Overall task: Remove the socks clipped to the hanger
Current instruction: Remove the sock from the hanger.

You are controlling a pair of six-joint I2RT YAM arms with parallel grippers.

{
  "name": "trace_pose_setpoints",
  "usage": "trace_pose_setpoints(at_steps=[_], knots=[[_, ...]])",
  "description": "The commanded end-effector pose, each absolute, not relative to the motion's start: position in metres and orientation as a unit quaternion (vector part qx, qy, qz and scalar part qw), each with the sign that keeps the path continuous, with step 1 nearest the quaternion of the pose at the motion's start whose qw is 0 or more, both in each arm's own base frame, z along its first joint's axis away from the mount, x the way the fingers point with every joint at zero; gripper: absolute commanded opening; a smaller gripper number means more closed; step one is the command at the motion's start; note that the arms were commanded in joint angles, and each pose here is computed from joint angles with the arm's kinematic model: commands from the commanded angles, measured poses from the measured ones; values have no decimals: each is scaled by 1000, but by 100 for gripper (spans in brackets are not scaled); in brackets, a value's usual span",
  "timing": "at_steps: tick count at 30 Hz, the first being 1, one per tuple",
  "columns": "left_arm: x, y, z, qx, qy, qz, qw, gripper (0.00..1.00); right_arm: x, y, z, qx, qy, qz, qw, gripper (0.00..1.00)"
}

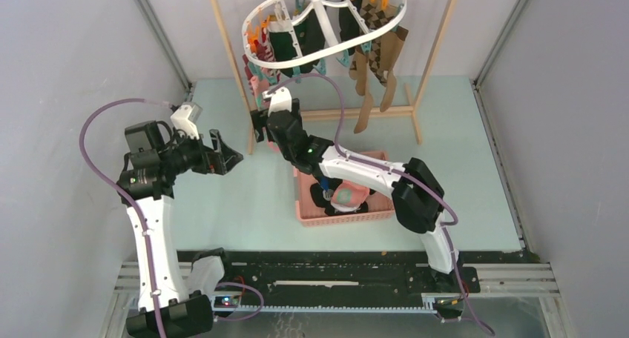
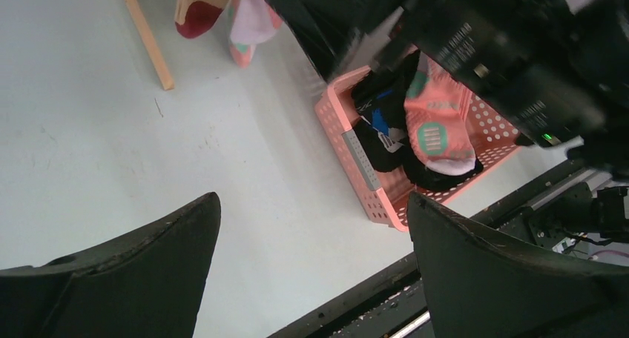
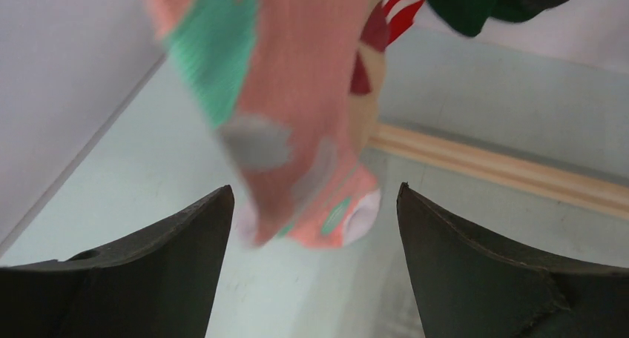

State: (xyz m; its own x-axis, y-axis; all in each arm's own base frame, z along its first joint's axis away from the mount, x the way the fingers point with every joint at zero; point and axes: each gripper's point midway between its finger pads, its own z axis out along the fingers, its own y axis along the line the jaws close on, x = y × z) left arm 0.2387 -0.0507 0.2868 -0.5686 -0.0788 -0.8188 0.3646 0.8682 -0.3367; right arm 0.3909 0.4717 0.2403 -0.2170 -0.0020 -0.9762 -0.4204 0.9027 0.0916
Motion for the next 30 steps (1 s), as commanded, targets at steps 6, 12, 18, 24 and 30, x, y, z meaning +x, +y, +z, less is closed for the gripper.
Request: trace_pose_setpoints(at_steps=[6, 12, 18, 24, 30], knots=[[234, -53, 315, 109, 833, -238, 487, 100, 418, 487, 286, -129, 714, 208, 657, 62], [234, -49, 312, 116, 836, -223, 488, 100, 373, 486, 307, -167, 693, 285, 641, 0], [234, -57, 306, 126, 832, -251, 479, 99, 316, 469, 323, -188, 681, 389, 591, 0], [228, -76, 309, 151, 814, -307, 469, 98, 256, 456, 343, -213, 657, 499, 523, 0], [215, -105, 315, 196, 795, -356, 450, 99, 211, 444, 363, -226, 619, 594, 461, 0]])
